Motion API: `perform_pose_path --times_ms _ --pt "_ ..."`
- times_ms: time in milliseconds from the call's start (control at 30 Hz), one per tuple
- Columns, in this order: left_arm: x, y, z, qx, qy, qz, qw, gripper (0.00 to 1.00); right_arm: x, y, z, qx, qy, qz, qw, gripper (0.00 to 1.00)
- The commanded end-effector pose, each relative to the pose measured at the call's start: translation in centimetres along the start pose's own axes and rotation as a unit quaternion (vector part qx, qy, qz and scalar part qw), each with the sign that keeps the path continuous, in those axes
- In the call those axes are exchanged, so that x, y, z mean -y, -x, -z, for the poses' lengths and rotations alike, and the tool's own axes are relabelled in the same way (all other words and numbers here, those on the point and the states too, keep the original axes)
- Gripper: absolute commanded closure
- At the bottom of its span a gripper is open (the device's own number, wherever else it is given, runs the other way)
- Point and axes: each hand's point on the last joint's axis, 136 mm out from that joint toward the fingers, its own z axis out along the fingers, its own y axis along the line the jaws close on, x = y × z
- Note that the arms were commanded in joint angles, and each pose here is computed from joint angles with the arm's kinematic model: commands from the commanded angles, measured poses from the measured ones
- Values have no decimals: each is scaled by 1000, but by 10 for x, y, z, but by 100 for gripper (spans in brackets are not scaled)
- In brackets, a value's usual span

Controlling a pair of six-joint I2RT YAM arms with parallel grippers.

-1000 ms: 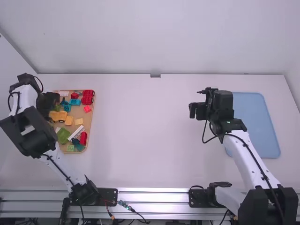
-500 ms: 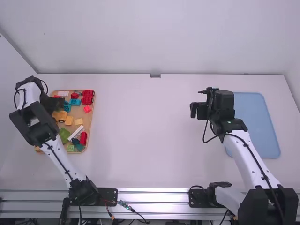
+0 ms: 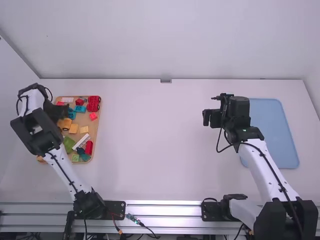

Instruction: Assemble lego blocks to make yellow taxi

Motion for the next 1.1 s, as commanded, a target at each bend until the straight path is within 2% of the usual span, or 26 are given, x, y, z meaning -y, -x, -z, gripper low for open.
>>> perform_pose_path --times_ms 0,200,333,700,867,933,1067 --pt "-8 -5 -15 -8 20 5 1000 12 -1 11 4 13 2 3 1000 1" --pt "-7 -6 -21 -9 18 6 1000 14 -1 11 4 13 1 3 1000 1" --pt "-8 -7 -21 -12 19 9 1000 1 -1 11 4 13 1 2 1000 1" --pt "-7 -16 -23 -36 10 8 999 1 -1 11 4 13 1 2 1000 1" --pt "-1 -12 -34 -26 -7 -12 1000 12 -2 10 4 11 2 2 1000 1" --pt "-2 -13 -42 -25 -8 -12 1000 27 -1 10 4 11 1 2 1000 1" --pt "-4 -14 -51 -25 -9 -13 1000 41 -1 11 4 13 2 2 1000 1"
